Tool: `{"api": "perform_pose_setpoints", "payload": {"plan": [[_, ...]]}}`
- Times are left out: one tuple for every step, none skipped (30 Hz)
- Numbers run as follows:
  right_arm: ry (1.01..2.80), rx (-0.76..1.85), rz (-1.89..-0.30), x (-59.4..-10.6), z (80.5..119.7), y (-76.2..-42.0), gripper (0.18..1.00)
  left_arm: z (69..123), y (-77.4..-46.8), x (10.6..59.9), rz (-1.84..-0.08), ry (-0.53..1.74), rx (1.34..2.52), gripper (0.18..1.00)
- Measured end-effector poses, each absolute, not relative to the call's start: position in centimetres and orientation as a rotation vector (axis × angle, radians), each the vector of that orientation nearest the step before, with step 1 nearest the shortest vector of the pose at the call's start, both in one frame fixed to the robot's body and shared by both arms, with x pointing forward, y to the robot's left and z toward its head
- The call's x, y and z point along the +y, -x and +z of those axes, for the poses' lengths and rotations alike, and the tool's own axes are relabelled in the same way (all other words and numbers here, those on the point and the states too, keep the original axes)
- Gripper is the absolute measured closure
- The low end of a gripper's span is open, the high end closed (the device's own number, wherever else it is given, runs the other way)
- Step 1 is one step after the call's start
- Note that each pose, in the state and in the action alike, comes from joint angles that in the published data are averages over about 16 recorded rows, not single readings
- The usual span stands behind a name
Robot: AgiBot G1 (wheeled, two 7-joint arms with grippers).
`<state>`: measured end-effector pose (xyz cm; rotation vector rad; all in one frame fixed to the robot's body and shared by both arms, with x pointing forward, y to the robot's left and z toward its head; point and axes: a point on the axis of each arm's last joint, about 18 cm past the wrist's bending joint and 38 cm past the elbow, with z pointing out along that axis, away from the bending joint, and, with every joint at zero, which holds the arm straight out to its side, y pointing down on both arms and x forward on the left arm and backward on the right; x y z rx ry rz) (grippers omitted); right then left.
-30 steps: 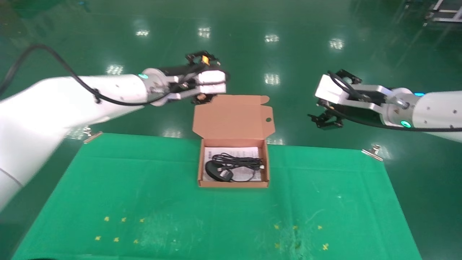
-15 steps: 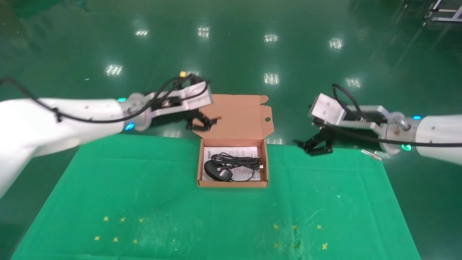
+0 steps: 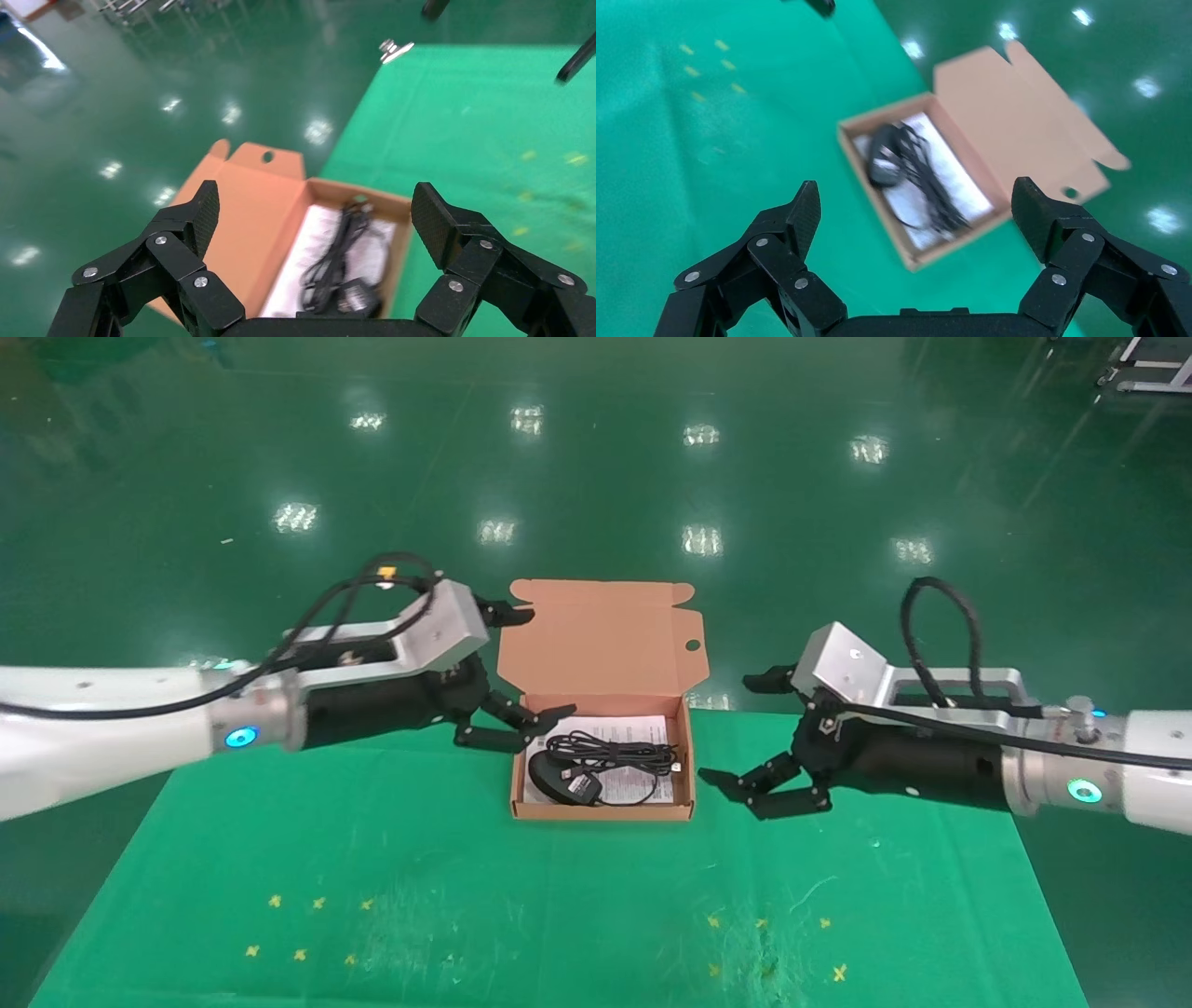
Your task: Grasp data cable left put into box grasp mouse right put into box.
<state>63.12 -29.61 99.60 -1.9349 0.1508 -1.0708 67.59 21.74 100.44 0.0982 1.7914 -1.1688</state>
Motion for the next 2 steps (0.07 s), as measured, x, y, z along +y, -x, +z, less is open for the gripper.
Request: {"api": "perform_pose_setpoints", "payload": {"plan": [[1.931, 0.148, -1.06, -29.57, 99.53, -62.95, 0.178, 100.37, -67.37, 21.87, -1.182, -0.096, 1.794, 0.185], [1.927, 0.146, -1.048, -29.53, 99.46, -62.77, 0.178, 100.29, -67.14, 22.0, -1.195, -0.094, 1.796, 0.184]]}}
